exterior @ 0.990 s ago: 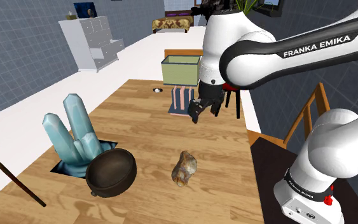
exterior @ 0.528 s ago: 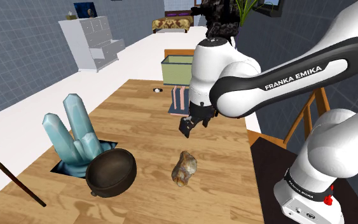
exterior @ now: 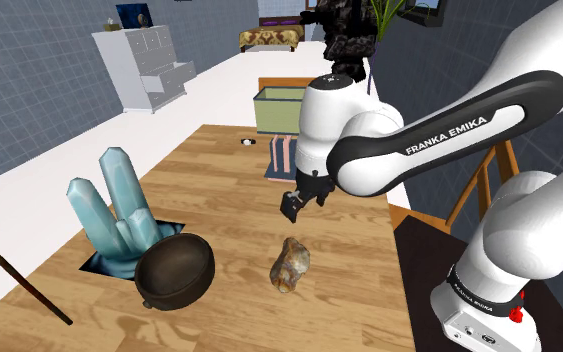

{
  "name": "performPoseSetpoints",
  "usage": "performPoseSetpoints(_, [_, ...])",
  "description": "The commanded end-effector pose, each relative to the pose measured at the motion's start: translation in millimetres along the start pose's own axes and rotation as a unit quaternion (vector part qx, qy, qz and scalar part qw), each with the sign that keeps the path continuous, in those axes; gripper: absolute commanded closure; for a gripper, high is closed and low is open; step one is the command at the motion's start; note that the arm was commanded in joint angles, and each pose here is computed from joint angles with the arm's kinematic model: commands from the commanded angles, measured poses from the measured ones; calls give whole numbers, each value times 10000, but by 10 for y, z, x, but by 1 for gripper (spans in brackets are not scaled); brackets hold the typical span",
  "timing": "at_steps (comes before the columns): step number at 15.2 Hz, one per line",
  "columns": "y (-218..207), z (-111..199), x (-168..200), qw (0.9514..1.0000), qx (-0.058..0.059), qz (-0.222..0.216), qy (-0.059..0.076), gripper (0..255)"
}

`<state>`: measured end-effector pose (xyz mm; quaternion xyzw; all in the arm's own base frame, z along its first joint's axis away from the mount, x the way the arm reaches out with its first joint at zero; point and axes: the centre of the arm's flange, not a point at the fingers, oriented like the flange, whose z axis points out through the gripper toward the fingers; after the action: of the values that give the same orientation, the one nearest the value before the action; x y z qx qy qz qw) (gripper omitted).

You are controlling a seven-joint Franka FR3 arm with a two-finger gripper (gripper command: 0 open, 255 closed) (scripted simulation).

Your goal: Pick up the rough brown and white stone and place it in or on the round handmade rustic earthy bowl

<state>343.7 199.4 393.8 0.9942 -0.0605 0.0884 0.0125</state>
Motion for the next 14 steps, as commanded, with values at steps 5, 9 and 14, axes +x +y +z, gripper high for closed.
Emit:
performPoseSetpoints(5, [1, 4, -1, 10000, 0, 0, 0, 255])
performPoseSetpoints(9, [1, 4, -1, 10000, 0, 0, 0, 255])
performPoseSetpoints(14, [1, 4, -1, 10000, 0, 0, 0, 255])
